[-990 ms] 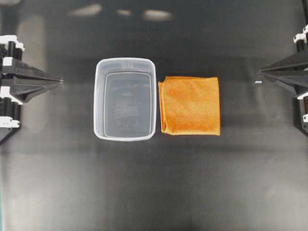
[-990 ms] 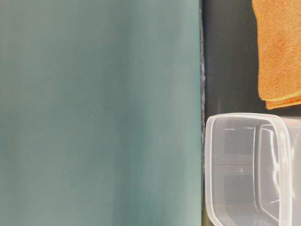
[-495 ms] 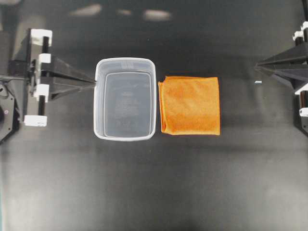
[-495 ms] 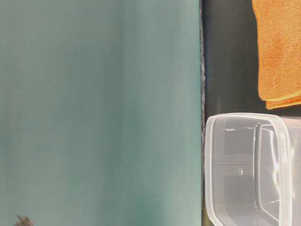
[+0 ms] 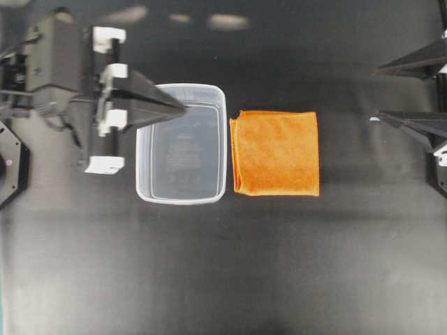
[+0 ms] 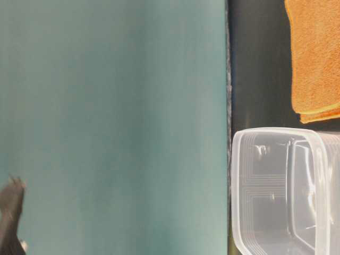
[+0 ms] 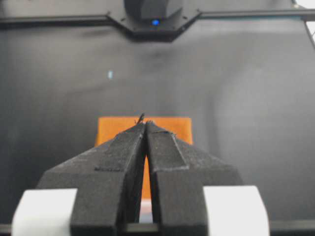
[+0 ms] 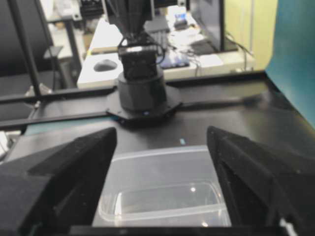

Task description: Place the orange towel into the container with the left arm.

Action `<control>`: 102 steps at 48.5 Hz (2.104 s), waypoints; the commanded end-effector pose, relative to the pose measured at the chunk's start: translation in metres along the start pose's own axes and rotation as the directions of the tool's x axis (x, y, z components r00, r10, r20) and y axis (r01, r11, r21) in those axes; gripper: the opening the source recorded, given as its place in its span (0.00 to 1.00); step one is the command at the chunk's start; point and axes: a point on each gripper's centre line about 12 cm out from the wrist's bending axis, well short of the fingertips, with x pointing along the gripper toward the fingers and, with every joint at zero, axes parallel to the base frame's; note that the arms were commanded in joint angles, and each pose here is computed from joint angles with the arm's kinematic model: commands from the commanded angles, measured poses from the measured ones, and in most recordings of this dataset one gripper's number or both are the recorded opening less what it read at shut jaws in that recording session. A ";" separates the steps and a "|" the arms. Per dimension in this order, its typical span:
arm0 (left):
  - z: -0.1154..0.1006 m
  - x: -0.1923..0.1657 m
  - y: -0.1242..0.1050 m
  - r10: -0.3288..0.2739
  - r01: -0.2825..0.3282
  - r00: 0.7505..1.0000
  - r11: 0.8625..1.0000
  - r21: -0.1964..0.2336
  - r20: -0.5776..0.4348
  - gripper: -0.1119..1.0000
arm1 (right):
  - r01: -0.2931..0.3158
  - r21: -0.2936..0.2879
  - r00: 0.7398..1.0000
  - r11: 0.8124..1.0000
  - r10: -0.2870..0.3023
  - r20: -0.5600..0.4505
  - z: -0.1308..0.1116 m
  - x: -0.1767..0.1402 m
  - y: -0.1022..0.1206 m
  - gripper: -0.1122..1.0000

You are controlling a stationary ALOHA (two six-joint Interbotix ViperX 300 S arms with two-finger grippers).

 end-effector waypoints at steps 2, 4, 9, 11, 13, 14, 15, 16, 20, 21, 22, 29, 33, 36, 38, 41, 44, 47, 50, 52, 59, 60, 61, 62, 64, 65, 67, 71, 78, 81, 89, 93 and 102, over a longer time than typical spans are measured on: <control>0.013 0.018 0.008 0.019 -0.019 0.998 1.000 0.002 -0.053 0.12 | -0.003 -0.001 1.000 1.000 0.003 0.027 0.008 -0.002 0.001 0.73; 0.013 0.027 0.008 0.020 -0.019 0.995 1.000 0.003 -0.102 0.14 | -0.004 -0.001 0.999 1.000 0.004 0.037 0.010 -0.003 0.001 0.74; 0.011 0.052 0.011 0.023 -0.022 0.971 1.000 0.005 -0.238 0.35 | -0.005 -0.001 0.999 1.000 0.005 0.052 0.012 -0.007 0.001 0.74; 0.009 0.063 0.013 0.024 -0.024 0.957 1.000 0.004 -0.290 0.45 | -0.005 -0.001 0.998 1.000 0.005 0.057 0.013 -0.008 0.001 0.73; 0.006 0.075 0.013 0.024 -0.024 0.940 1.000 0.004 -0.340 0.57 | -0.004 -0.001 0.998 1.000 0.004 0.058 0.014 -0.009 0.001 0.74; 0.005 0.080 0.014 0.025 -0.026 0.932 1.000 0.003 -0.363 0.62 | -0.004 -0.001 0.998 1.000 0.004 0.058 0.014 -0.009 0.001 0.74; 0.004 0.087 0.014 0.025 -0.026 0.923 1.000 0.003 -0.384 0.68 | -0.004 -0.001 0.998 1.000 0.004 0.060 0.014 -0.009 0.001 0.74; 0.003 0.093 0.015 0.026 -0.027 0.914 1.000 0.002 -0.405 0.72 | -0.004 -0.001 0.998 1.000 0.004 0.057 0.014 -0.009 0.001 0.74; -0.004 0.118 0.017 0.025 -0.027 0.879 1.000 0.004 -0.476 0.87 | 0.003 -0.001 0.999 1.000 -0.003 0.049 0.013 -0.009 0.000 0.74; -0.005 0.124 0.017 0.025 -0.026 0.873 1.000 0.005 -0.488 0.90 | 0.004 -0.001 0.999 1.000 -0.004 0.046 0.012 -0.009 -0.001 0.74; -0.008 0.131 0.017 0.024 -0.025 0.864 1.000 0.006 -0.504 0.91 | 0.006 -0.001 0.999 1.000 -0.006 0.045 0.012 -0.010 -0.001 0.74; -0.033 0.176 0.009 0.010 0.037 0.818 0.997 0.071 -0.575 0.91 | 0.011 0.000 0.999 1.000 -0.011 0.036 0.010 -0.010 -0.002 0.74; -0.051 0.198 0.007 0.007 0.073 0.795 0.992 0.106 -0.606 0.91 | 0.010 0.003 0.999 1.000 -0.010 0.042 0.011 -0.011 -0.002 0.74; -0.061 0.210 0.007 0.007 0.082 0.785 0.990 0.115 -0.619 0.91 | 0.010 0.006 0.999 1.000 -0.010 0.045 0.011 -0.012 -0.002 0.74; -0.067 0.216 0.008 0.008 0.082 0.778 0.990 0.115 -0.628 0.91 | 0.010 0.006 0.999 1.000 -0.010 0.045 0.011 -0.013 -0.002 0.74; -0.081 0.226 0.011 0.010 0.082 0.765 0.990 0.113 -0.643 0.91 | 0.010 0.008 0.999 1.000 -0.010 0.047 0.010 -0.013 -0.002 0.74; -0.091 0.233 0.010 0.009 0.094 0.755 0.988 0.122 -0.655 0.91 | 0.010 0.009 0.999 1.000 -0.010 0.044 0.008 -0.014 -0.002 0.74; -0.098 0.238 0.011 0.009 0.095 0.745 0.988 0.120 -0.667 0.91 | 0.010 0.009 0.999 1.000 -0.010 0.047 0.008 -0.015 -0.002 0.74; -0.105 0.242 0.011 0.008 0.096 0.737 0.988 0.117 -0.676 0.91 | 0.009 0.009 0.999 1.000 -0.010 0.050 0.008 -0.016 -0.002 0.74; -0.111 0.245 0.010 0.008 0.096 0.732 0.989 0.114 -0.681 0.91 | 0.010 0.009 0.999 1.000 -0.010 0.048 0.008 -0.016 -0.002 0.74; -0.128 0.254 0.006 0.003 0.098 0.722 0.989 0.107 -0.692 0.91 | 0.010 0.009 0.999 1.000 -0.010 0.048 0.008 -0.015 -0.002 0.74; -0.132 0.255 0.005 0.002 0.099 0.720 0.989 0.106 -0.694 0.91 | 0.009 0.009 0.999 1.000 -0.010 0.050 0.008 -0.016 -0.002 0.74; -0.135 0.257 0.005 0.002 0.100 0.719 0.989 0.106 -0.696 0.91 | 0.009 0.009 0.999 1.000 -0.010 0.050 0.008 -0.016 -0.002 0.74; -0.139 0.259 0.004 0.001 0.101 0.715 0.989 0.104 -0.699 0.91 | 0.009 0.009 0.999 1.000 -0.010 0.050 0.008 -0.015 -0.002 0.74; -0.145 0.262 0.002 -0.001 0.105 0.710 0.989 0.105 -0.704 0.91 | 0.009 0.009 0.999 1.000 -0.010 0.051 0.008 -0.016 -0.002 0.74; -0.148 0.263 0.000 -0.003 0.109 0.706 0.989 0.105 -0.708 0.91 | 0.009 0.009 0.999 1.000 -0.010 0.051 0.008 -0.016 -0.002 0.74; -0.152 0.266 -0.003 -0.005 0.114 0.703 0.988 0.106 -0.711 0.91 | 0.010 0.009 0.999 1.000 -0.010 0.047 0.007 -0.015 -0.002 0.74; -0.162 0.270 -0.008 -0.010 0.122 0.690 0.987 0.103 -0.724 0.91 | 0.010 0.009 0.999 1.000 -0.010 0.048 0.008 -0.016 -0.002 0.74; -0.177 0.273 -0.011 -0.012 0.106 0.670 0.991 0.079 -0.743 0.91 | 0.009 0.009 0.998 1.000 -0.009 0.065 0.009 -0.016 -0.002 0.74; -0.180 0.274 -0.011 -0.012 0.092 0.670 0.994 0.066 -0.743 0.91 | 0.009 0.009 0.997 1.000 -0.009 0.071 0.009 -0.016 -0.002 0.73; -0.179 0.274 -0.008 -0.010 0.056 0.673 0.998 0.038 -0.740 0.90 | 0.009 0.009 0.998 1.000 -0.009 0.067 0.008 -0.016 -0.002 0.74; -0.177 0.273 -0.010 -0.012 0.051 0.674 0.998 0.030 -0.739 0.87 | 0.009 0.009 0.998 1.000 -0.009 0.065 0.008 -0.016 -0.002 0.74; -0.171 0.272 -0.018 -0.018 0.073 0.682 0.996 0.043 -0.731 0.51 | 0.009 0.009 0.998 1.000 -0.009 0.067 0.008 -0.016 -0.002 0.74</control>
